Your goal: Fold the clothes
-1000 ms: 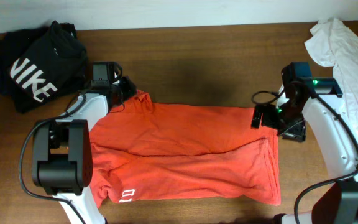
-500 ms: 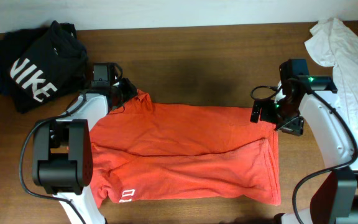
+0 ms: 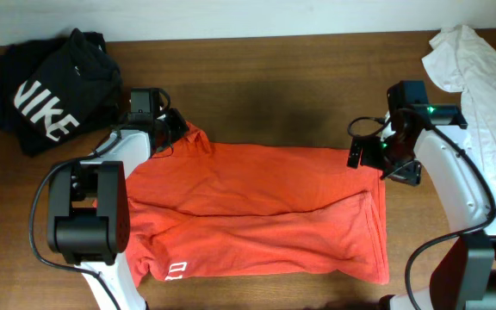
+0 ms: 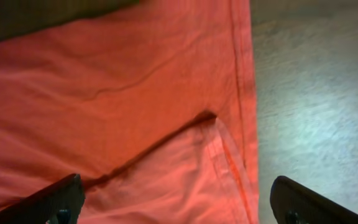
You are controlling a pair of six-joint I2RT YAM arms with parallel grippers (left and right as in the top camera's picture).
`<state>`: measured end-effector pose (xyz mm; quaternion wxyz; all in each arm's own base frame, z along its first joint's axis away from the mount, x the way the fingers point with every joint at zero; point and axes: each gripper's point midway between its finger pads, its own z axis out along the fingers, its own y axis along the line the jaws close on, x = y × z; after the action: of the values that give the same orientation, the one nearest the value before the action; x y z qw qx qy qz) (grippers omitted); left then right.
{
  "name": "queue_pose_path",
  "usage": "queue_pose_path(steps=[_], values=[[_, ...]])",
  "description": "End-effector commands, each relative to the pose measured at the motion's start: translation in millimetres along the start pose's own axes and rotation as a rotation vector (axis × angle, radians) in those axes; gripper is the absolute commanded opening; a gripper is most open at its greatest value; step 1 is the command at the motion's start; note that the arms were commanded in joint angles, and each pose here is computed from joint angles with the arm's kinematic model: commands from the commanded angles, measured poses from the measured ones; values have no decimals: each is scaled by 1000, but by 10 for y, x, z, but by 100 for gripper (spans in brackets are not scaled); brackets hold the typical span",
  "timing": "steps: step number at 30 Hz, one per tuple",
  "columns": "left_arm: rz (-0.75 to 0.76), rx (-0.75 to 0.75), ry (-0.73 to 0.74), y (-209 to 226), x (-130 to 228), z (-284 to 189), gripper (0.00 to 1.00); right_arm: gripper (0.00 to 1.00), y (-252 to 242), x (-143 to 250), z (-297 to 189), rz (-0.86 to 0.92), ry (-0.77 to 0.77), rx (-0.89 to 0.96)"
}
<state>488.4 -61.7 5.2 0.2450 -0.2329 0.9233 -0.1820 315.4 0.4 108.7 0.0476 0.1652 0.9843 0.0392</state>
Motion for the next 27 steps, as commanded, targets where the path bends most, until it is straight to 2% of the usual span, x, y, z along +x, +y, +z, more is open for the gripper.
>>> queue_pose_path(steps=[1,5,8,15,21,23,24,26,27], values=[[75,33,-42,-165,-176,-220,0,99,-83,-189,-35,5,-73,35],[86,45,-60,-322,-240,-672,0,99,6,-546,-62,-56,-214,9],[183,26,-36,-331,-168,-923,0,99,-66,-746,30,-49,-267,66],[196,-25,55,-192,47,-976,0,97,-239,-811,617,-43,-160,115],[231,-93,63,-7,38,-1000,0,97,-251,-723,1108,-78,-52,115],[214,-106,71,73,26,-1017,0,91,-252,-732,1156,-85,-49,115],[210,-111,75,102,26,-1023,0,84,-249,-745,1161,-85,-54,115],[203,-120,86,140,42,-1039,0,62,-243,-768,1160,-85,-64,112],[199,-123,87,154,39,-1055,0,59,-241,-775,1160,-85,-67,112]])
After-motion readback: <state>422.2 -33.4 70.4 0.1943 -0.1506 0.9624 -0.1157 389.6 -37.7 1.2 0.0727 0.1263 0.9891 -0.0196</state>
